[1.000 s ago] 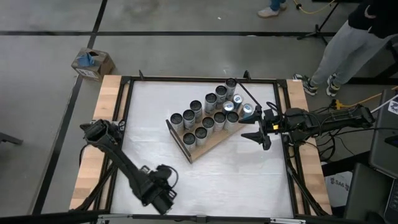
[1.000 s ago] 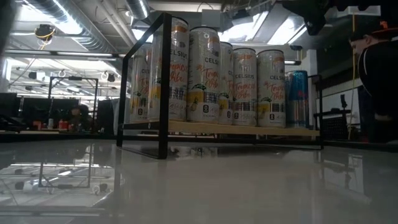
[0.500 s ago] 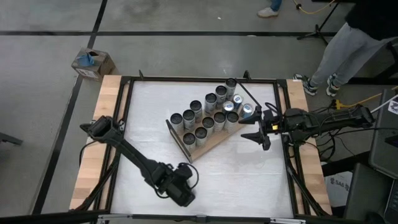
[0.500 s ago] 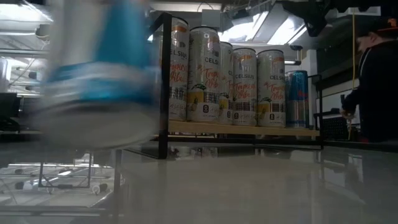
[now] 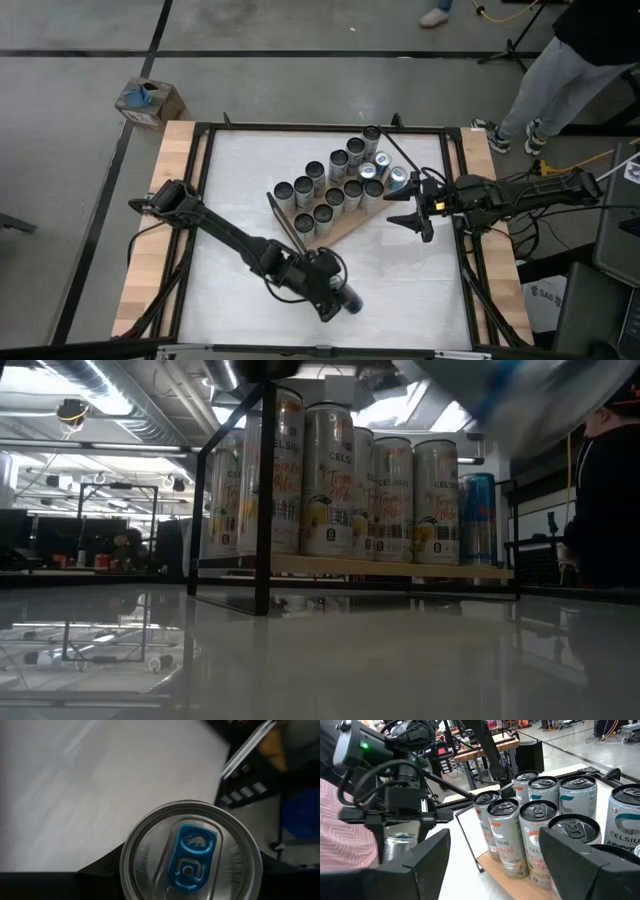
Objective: Place canned beverage on shelf
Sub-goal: Put the blue soda can on the shelf
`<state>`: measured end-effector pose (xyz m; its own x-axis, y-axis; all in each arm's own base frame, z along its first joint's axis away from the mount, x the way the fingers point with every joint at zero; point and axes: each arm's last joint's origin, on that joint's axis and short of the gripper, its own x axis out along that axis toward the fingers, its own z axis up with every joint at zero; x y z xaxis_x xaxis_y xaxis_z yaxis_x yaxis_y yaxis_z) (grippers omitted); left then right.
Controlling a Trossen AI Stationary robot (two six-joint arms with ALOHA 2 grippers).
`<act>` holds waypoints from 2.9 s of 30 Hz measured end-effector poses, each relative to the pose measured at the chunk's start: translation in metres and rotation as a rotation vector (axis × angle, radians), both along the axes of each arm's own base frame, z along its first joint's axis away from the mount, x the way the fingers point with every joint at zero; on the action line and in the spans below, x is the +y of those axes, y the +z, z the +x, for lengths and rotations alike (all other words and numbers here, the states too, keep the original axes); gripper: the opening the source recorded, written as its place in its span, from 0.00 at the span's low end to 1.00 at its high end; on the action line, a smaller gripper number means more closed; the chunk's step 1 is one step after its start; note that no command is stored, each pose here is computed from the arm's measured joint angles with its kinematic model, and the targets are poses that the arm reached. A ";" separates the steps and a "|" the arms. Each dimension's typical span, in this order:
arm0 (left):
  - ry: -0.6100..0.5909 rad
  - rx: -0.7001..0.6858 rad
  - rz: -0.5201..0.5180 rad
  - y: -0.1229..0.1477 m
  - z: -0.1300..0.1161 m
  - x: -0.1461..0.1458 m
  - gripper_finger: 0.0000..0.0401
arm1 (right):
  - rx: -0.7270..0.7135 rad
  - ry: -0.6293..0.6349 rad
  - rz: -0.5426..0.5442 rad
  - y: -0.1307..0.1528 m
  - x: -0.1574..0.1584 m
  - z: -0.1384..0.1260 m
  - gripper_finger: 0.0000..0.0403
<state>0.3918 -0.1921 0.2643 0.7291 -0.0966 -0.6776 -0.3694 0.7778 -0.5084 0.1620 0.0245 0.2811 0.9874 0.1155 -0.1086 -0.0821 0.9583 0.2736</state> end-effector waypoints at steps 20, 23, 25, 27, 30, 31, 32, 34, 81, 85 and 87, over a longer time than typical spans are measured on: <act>-0.029 -0.223 0.216 0.017 0.037 0.059 0.53 | -0.221 -0.084 0.033 0.028 -0.009 -0.042 0.73; -0.006 -0.198 0.236 0.015 0.039 0.070 0.53 | -0.236 -0.088 0.037 0.029 -0.010 -0.045 0.73; 0.000 -0.176 0.244 0.013 0.039 0.075 0.53 | -0.237 -0.089 0.037 0.029 -0.010 -0.045 0.73; -0.002 -0.145 0.255 0.011 0.038 0.077 0.53 | -0.231 -0.089 0.036 0.029 -0.010 -0.045 0.73; -0.006 -0.101 0.271 0.007 0.034 0.076 0.53 | -0.227 -0.089 0.035 0.028 -0.010 -0.044 0.73; -0.005 -0.092 0.276 0.006 0.033 0.075 0.53 | -0.224 -0.089 0.034 0.028 -0.010 -0.044 0.73; -0.002 -0.089 0.282 0.006 0.033 0.074 0.53 | -0.222 -0.089 0.034 0.028 -0.009 -0.043 0.73; 0.000 -0.091 0.290 0.006 0.032 0.071 0.53 | -0.216 -0.089 0.033 0.027 -0.009 -0.042 0.73; -0.265 0.009 0.297 -0.020 -0.002 -0.017 0.53 | -0.085 -0.080 0.008 0.014 -0.008 -0.037 0.73; -0.256 0.065 0.291 -0.023 -0.009 -0.021 0.53 | -0.086 -0.080 0.008 0.014 -0.008 -0.037 0.73; -0.253 0.096 0.284 -0.025 -0.011 -0.020 0.53 | -0.086 -0.080 0.008 0.014 -0.008 -0.037 0.73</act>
<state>0.3808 -0.2123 0.2390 0.6383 -0.0638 -0.7672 -0.1833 0.9553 -0.2320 0.1247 0.0162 0.2953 0.9991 0.0368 -0.0225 -0.0291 0.9605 0.2768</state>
